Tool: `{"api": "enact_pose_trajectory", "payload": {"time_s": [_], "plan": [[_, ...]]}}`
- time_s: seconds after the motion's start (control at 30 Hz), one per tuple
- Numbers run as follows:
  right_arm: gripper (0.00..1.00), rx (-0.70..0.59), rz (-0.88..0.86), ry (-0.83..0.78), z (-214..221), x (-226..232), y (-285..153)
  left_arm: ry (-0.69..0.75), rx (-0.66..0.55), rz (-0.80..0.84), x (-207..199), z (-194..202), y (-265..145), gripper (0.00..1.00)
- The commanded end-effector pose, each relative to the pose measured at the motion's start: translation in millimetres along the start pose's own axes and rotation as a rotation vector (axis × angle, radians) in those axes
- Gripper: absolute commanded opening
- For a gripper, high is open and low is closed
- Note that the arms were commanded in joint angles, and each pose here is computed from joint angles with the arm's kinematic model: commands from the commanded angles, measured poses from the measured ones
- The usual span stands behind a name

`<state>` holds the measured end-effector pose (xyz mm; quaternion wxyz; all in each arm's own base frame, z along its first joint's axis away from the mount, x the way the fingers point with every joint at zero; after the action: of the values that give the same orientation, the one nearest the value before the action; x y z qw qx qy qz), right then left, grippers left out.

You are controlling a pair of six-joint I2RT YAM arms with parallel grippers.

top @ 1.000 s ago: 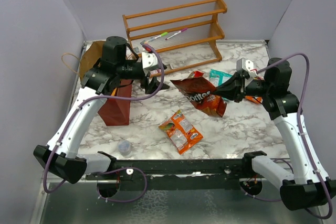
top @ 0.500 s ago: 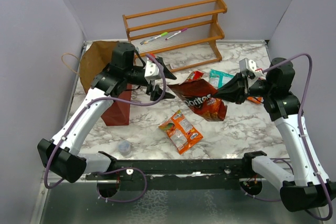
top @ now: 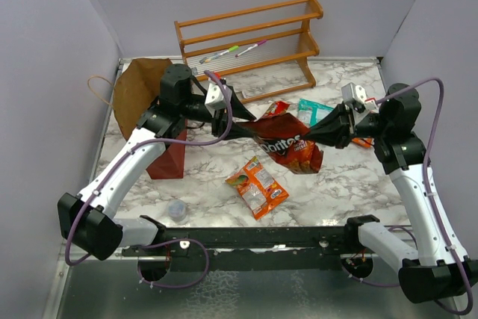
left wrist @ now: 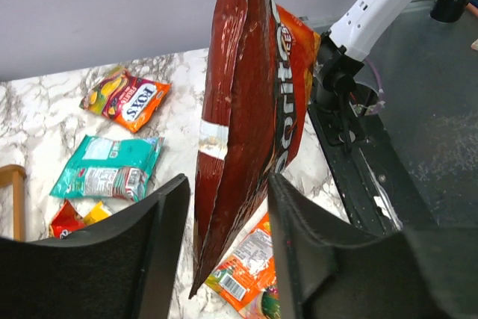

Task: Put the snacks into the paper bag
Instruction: Place the snack in the paper bag.

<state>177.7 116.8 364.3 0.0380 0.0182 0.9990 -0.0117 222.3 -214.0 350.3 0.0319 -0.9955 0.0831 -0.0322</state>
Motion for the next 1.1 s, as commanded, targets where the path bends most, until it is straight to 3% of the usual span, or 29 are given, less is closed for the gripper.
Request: {"api": "enact_pose_trajectory", "payload": {"time_s": [0.0, 0.2, 0.37, 0.53, 0.67, 0.93, 1.07], "plan": [[0.01, -0.013, -0.018, -0.031, -4, 3, 0, -0.002, -0.039, 0.066, -6, -6, 6, 0.43], [0.01, -0.015, -0.016, -0.023, -3, 2, 0, -0.014, -0.041, 0.066, -7, -5, 8, 0.26], [0.01, -0.006, 0.03, -0.018, 0, -1, -1, -0.011, -0.044, 0.057, -10, -8, 7, 0.0], [0.02, 0.032, 0.15, -0.01, 11, -14, -3, -0.013, -0.036, 0.004, -14, -16, 0, 0.0], [0.18, 0.074, 0.207, -0.034, 24, -24, -5, -0.001, -0.016, -0.084, -13, -22, -10, 0.0], [0.68, 0.143, 0.287, -0.068, 39, -29, -11, 0.039, 0.038, -0.286, -12, -37, -43, 0.0], [0.8, 0.174, 0.328, -0.097, 50, -24, -15, 0.051, 0.032, -0.381, -15, -56, -66, 0.0]]}}
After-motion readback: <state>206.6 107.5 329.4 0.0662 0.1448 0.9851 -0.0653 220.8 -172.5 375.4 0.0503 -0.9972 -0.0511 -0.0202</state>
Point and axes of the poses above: each gripper's point midway between its finger pads, its own y axis out along the fingers, its own x axis along the line the jaws close on, z = x × y, the point moved 8 cm from there along -y, back along the fingers, and after that the axes turned 1 degree about -y, right-handed, at the moved point
